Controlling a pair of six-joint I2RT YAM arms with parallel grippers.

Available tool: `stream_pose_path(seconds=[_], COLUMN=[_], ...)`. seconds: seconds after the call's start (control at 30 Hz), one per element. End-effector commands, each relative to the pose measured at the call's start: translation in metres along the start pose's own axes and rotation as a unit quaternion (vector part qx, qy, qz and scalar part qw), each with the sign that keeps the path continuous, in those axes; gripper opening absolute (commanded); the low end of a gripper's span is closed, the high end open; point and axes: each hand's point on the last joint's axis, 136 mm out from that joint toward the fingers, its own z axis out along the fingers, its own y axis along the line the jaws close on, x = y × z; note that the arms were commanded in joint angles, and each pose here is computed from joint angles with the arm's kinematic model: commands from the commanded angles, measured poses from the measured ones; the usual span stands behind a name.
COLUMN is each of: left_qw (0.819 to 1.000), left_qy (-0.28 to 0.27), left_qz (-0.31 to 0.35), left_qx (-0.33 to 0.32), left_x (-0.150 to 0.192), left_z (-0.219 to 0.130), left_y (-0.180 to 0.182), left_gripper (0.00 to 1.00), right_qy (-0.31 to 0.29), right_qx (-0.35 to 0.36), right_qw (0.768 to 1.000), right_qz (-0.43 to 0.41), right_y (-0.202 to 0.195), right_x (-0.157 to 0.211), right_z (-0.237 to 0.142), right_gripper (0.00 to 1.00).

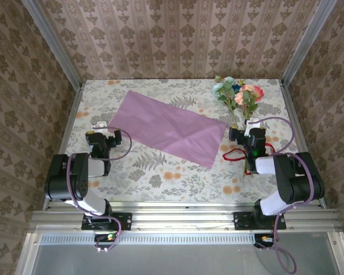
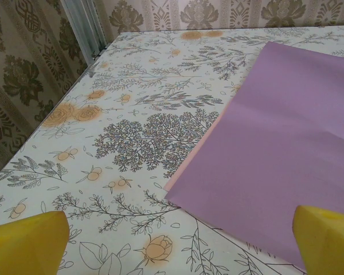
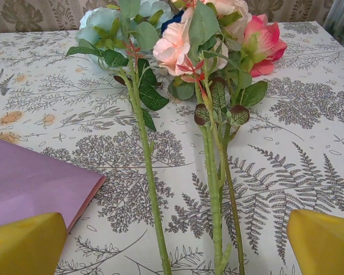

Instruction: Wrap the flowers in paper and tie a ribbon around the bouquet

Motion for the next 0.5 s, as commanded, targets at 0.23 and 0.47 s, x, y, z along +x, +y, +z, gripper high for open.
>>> stream_pose_path(seconds=[0.23,0.47], left_qw=[1.0,1.0], left_qy=[-0.01,-0.007], left_qz=[0.004,0.006], left_qx=[-0.007,-0.008], left_x=[-0.0048,-0.0058], left_z=[-0.0017,-0.0003], left_y=[0.002,0.0013], left_gripper=[1.0,1.0], right_qy=[-0.01,-0.01], right_qx=[-0.003,-0.004], right_qw=[1.0,1.0], right_qz=[-0.005,-0.004], right_y=[0.0008,0.0007], right_x=[-0.0076,-0.0081], right_z=[0.0022,0.0021], right_gripper=[1.0,1.0])
